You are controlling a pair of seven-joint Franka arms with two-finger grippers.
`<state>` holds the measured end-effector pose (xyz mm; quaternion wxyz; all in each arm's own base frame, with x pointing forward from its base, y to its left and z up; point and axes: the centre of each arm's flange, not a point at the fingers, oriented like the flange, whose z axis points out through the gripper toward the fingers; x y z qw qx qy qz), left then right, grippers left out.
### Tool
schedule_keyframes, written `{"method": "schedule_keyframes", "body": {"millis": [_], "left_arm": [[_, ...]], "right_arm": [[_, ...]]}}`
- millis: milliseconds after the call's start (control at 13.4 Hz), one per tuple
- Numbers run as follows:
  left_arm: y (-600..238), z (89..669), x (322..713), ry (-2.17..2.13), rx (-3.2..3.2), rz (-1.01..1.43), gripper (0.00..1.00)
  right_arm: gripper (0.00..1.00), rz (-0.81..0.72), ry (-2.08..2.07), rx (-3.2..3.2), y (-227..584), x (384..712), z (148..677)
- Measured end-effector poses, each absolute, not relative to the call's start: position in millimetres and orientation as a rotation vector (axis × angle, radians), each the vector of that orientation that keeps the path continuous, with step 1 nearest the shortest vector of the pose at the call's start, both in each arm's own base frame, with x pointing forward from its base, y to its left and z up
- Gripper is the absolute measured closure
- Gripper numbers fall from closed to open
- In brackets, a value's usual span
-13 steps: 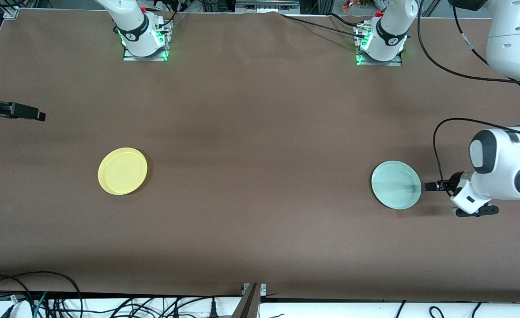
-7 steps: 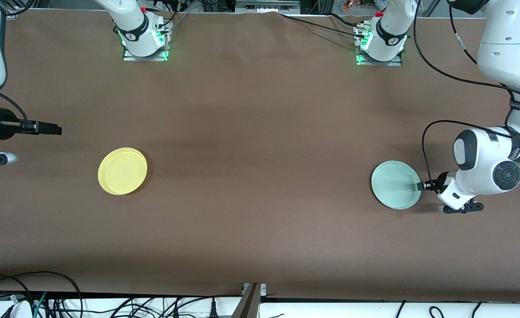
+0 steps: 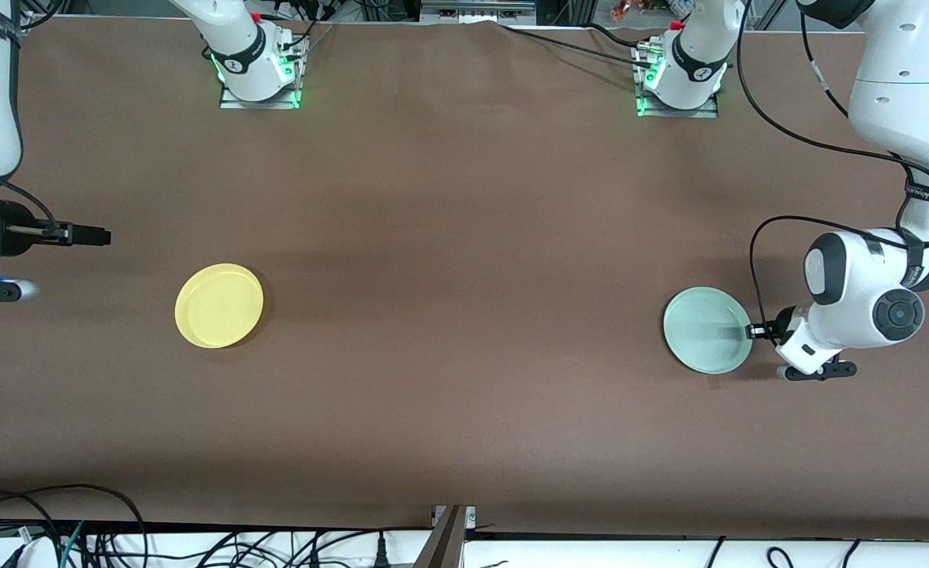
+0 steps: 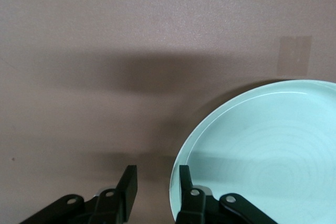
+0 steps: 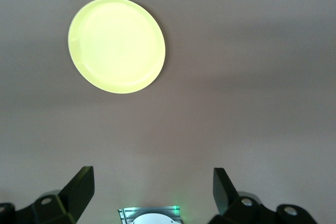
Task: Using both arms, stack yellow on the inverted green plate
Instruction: 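Grasp the green plate's rim with the left gripper and tilt it up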
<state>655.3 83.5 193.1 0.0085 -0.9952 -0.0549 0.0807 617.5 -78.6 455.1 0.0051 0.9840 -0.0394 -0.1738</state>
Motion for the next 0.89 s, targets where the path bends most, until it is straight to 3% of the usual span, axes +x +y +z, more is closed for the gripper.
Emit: {"method": "schedule_keyframes", "body": {"millis": [671, 894], "left_arm": [[75.4, 189.3, 652.9, -0.155, -3.116, 0.267, 0.63], [73.9, 189.1, 652.8, -0.151, -3.118, 0.268, 0.70]], "right_arm": [[0.00, -0.645, -0.126, 3.054, -79.5, 625.7, 409.2], [0.00, -0.621, -0.124, 3.058, -79.5, 627.0, 416.7]]}}
